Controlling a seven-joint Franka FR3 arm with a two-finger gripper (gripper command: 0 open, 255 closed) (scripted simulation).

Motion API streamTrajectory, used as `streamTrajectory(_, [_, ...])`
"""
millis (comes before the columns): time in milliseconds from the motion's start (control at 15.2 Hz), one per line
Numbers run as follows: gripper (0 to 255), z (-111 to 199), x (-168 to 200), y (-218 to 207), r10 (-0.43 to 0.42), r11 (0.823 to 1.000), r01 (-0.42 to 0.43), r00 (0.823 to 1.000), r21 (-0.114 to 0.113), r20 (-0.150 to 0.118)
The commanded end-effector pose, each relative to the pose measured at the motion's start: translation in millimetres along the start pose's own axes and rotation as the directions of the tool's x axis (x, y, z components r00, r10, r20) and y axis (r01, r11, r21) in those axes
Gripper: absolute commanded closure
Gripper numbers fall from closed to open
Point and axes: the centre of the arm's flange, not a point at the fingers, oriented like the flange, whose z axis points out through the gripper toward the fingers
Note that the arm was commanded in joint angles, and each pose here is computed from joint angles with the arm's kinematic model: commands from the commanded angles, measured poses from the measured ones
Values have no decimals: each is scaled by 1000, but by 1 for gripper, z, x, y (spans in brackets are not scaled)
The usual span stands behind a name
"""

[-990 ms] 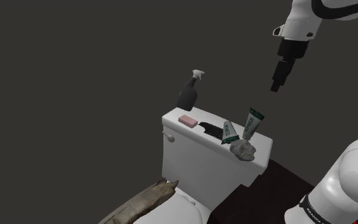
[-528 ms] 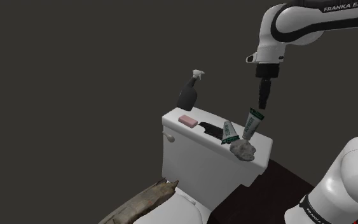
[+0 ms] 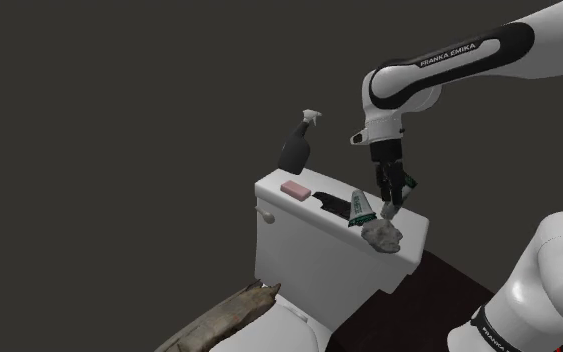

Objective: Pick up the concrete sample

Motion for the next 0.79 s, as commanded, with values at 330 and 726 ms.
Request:
streamTrajectory(330, [0, 47, 29, 19, -99, 993, 95, 993, 76, 57])
streamTrajectory(726, [255, 62, 33, 28, -99, 993, 95, 993, 76, 57])
